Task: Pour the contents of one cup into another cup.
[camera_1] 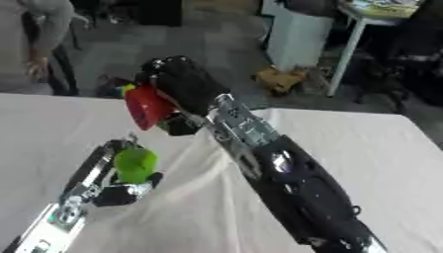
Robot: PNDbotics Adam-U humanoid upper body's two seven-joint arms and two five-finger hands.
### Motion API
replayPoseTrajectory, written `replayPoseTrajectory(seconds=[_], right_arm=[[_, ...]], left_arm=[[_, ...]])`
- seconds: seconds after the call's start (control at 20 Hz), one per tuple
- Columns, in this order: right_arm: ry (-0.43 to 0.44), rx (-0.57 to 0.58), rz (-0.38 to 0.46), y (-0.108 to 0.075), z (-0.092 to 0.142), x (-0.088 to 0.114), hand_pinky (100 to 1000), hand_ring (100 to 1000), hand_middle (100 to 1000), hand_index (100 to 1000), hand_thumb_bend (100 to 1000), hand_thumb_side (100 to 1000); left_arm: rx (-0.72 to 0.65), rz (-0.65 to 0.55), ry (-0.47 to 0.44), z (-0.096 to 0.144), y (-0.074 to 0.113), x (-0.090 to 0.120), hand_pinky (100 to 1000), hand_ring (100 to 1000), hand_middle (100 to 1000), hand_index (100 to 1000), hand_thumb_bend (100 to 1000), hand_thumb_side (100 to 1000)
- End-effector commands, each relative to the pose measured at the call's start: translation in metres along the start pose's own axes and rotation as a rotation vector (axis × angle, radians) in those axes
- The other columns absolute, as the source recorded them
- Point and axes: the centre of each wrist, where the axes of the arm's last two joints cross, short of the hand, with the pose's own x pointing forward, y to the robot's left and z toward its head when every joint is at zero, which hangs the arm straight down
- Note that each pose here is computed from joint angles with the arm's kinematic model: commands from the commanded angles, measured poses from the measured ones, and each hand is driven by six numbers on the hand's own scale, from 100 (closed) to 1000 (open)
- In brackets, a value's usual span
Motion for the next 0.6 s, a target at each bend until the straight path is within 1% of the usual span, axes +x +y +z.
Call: replayPoseTrajectory(seconds=[0.05, 0.6], right_arm=[[0.001, -0.022, 0.04, -0.0139, -0.0015, -0.0094, 513, 399, 472, 597, 100, 100], [-0.005, -0.026, 0.049, -0.0152, -0.0019, -0.0093, 514, 407, 473, 596, 100, 100]], left_arm=[[0.011, -0.019, -0.033, -0.0049, 0.0089, 0.007, 100, 225, 339, 569, 259, 241], [0.014, -0.019, -0.035, -0.0051, 0.0096, 0.0074, 100, 224, 339, 569, 258, 241]])
